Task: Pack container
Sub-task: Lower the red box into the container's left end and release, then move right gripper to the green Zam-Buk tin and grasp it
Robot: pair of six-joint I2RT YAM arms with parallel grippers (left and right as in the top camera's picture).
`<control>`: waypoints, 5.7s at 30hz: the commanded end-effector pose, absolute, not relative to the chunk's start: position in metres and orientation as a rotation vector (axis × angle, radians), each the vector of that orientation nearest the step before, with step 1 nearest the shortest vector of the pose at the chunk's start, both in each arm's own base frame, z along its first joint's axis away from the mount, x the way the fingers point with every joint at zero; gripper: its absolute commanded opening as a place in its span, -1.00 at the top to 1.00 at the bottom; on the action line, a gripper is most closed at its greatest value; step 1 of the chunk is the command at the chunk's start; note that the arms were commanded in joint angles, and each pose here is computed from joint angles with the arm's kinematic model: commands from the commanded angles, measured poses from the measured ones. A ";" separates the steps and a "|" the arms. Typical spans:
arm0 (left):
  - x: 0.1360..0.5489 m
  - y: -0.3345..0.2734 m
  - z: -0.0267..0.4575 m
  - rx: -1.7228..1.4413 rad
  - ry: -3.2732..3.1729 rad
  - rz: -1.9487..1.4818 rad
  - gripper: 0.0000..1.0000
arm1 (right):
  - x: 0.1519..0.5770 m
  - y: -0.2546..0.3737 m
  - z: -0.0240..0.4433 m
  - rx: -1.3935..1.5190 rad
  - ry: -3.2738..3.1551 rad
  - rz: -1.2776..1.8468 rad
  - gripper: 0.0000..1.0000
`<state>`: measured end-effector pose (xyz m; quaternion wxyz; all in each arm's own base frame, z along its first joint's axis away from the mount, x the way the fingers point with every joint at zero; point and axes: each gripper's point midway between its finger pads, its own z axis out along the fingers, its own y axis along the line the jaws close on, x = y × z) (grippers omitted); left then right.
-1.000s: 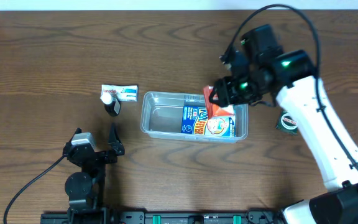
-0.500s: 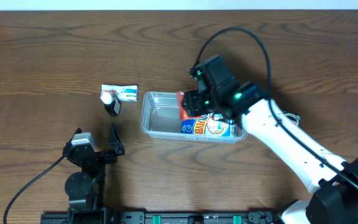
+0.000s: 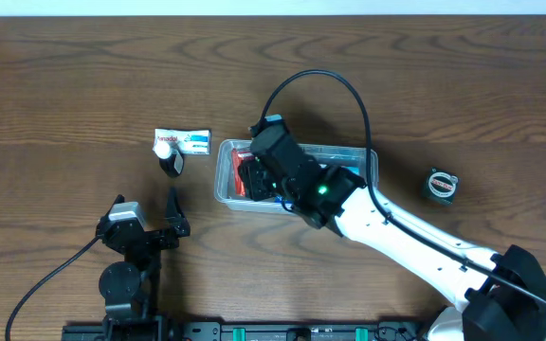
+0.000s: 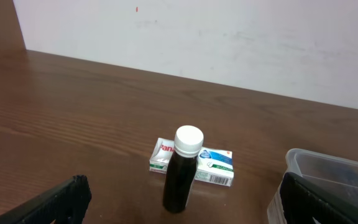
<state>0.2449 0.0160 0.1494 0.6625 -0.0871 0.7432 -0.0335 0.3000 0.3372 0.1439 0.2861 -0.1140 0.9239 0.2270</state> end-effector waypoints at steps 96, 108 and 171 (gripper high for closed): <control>0.244 0.019 0.133 -0.212 1.731 -0.060 -0.96 | 0.308 0.007 0.189 0.641 2.542 0.009 -0.79; 0.244 0.019 0.133 -0.212 1.731 -0.061 -0.96 | 0.324 -0.020 0.106 0.982 2.699 -0.065 -0.79; 0.244 0.019 0.133 -0.212 1.731 -0.060 -0.96 | 0.352 0.021 0.076 0.542 2.736 0.575 -0.15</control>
